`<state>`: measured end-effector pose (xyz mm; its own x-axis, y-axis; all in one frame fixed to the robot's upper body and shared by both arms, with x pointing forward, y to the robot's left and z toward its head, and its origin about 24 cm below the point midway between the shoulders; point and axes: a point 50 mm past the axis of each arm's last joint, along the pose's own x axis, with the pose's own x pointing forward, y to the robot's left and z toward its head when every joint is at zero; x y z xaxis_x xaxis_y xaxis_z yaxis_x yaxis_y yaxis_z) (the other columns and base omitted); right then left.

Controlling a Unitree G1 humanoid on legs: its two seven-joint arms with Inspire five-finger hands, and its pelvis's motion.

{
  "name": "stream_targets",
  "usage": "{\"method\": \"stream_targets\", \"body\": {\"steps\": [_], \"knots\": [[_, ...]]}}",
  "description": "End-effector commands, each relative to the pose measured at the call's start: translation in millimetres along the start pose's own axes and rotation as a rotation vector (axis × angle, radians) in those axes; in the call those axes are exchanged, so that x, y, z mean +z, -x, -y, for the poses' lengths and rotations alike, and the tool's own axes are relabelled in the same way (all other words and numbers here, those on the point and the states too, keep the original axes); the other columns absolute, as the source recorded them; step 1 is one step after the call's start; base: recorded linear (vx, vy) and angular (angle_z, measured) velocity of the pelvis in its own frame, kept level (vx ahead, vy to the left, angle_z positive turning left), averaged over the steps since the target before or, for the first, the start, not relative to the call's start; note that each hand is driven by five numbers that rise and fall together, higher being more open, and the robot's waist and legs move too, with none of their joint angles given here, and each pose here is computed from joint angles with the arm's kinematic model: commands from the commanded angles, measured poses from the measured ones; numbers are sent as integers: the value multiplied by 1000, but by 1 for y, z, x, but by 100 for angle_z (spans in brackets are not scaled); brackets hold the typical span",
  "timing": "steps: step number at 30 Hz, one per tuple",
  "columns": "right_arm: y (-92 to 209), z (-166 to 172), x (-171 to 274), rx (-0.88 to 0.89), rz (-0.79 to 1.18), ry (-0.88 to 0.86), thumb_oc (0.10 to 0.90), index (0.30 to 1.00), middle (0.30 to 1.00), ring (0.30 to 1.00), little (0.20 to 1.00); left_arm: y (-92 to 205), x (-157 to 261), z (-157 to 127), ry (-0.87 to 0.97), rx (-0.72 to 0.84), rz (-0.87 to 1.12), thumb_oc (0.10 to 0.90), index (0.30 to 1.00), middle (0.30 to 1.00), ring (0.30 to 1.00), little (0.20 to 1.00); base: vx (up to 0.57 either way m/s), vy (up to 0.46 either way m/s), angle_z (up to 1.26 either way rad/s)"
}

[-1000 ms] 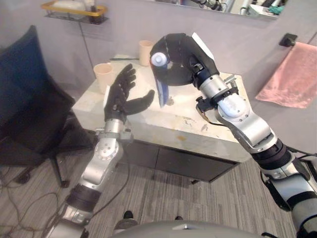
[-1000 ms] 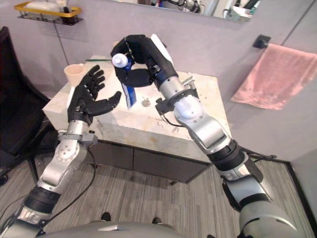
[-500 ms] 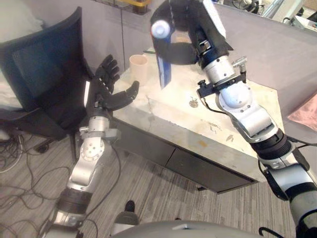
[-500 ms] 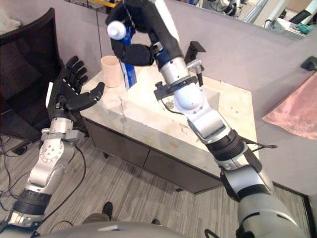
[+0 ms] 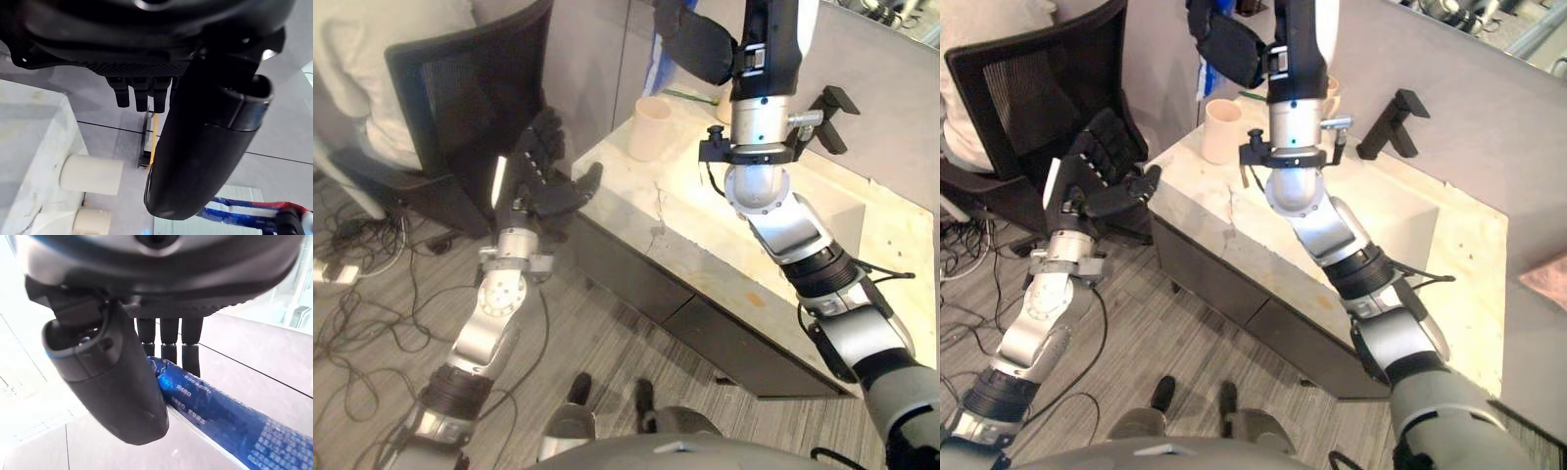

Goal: Organize the bathroom.

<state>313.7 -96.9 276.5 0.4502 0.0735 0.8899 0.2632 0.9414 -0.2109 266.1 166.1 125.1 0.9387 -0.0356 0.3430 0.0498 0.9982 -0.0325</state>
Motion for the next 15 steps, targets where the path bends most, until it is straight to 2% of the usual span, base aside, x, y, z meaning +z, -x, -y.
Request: {"method": "stream_targets", "body": {"steps": [1, 7, 11, 15], "knots": [[-47, 14, 42, -198, 239, -78, 400, 300, 300, 300, 300, 1, 33, 9, 101, -45, 235, 800, 900, 900, 900, 900, 111, -115, 69], [-42, 6, 34, -223, 211, -13, 400, 300, 300, 300, 300, 5, 23, 3, 151, -57, 184, 800, 900, 900, 900, 900, 121, -84, 13], [-30, 10, 28, -238, 199, 71, 400, 300, 300, 300, 300, 5, 24, 11, 184, -98, 179, 800, 900, 900, 900, 900, 55, -9, 9], [-27, 17, 22, -257, 186, 130, 400, 300, 300, 300, 300, 6, 22, 10, 198, -132, 164, 800, 900, 900, 900, 900, 125, 12, 49]]}}
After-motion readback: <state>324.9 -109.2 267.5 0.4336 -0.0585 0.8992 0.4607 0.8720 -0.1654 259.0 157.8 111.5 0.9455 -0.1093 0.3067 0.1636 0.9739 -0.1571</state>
